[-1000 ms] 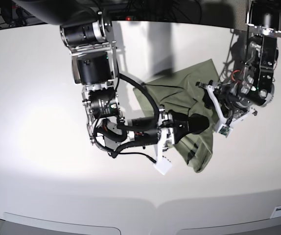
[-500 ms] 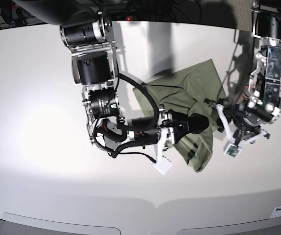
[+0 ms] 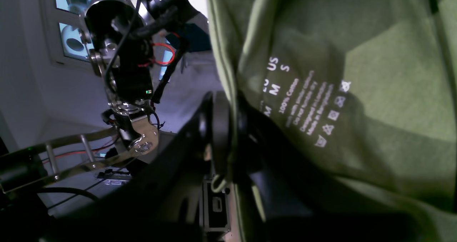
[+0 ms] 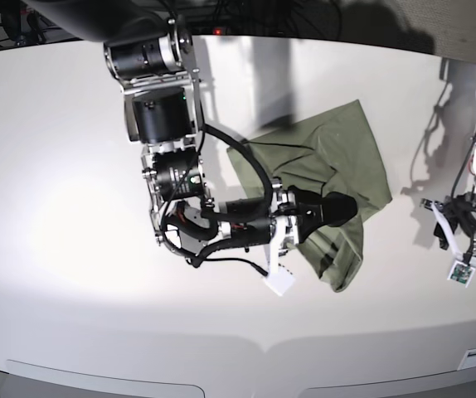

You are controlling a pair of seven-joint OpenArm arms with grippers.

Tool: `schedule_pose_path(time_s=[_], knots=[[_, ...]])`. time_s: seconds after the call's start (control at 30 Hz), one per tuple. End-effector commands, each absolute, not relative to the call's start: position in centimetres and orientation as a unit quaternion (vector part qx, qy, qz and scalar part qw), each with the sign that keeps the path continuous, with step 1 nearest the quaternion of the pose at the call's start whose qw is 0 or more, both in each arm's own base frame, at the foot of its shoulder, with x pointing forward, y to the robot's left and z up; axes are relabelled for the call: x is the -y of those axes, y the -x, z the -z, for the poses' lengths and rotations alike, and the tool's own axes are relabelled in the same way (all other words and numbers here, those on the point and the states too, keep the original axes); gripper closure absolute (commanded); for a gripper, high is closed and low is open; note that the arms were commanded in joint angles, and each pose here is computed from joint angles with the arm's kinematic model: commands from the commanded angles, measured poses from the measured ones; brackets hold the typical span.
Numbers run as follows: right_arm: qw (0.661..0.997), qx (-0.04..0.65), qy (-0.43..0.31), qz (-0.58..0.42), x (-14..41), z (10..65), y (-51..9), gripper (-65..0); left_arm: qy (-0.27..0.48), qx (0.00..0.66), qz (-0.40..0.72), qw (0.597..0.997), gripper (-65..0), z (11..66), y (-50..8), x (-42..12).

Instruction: Fold the T-shirt properly

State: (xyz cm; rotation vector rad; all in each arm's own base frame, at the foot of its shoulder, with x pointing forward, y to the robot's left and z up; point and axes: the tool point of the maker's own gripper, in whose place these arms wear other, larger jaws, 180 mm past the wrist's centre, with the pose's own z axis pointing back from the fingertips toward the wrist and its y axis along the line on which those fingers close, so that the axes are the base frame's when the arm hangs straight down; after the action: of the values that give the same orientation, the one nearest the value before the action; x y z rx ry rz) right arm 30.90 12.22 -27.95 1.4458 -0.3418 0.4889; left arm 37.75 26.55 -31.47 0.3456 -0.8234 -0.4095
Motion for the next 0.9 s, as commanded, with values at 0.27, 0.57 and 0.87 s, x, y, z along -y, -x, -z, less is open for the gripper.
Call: schedule_pose_path(time_s=[0.27,0.57,0.87], knots=[[0.685,0.17,-0.666,-0.241,-13.2,25.6,-31.2,-18.9,-0.166,0.424,0.191,0.87,-28.1,29.4,-38.8,-26.7],[0.686,0.158,-0.661,-0.261,-14.0,25.8,-30.4,-18.9,-0.163,0.423,0.19,0.871,-28.2,29.5,-38.7,-26.6],[0.67,0.195,-0.657,-0.285,-13.8,22.2,-33.0,-18.9,-0.145,0.43,0.186,0.872,-28.2,29.5,-38.8,-26.1]])
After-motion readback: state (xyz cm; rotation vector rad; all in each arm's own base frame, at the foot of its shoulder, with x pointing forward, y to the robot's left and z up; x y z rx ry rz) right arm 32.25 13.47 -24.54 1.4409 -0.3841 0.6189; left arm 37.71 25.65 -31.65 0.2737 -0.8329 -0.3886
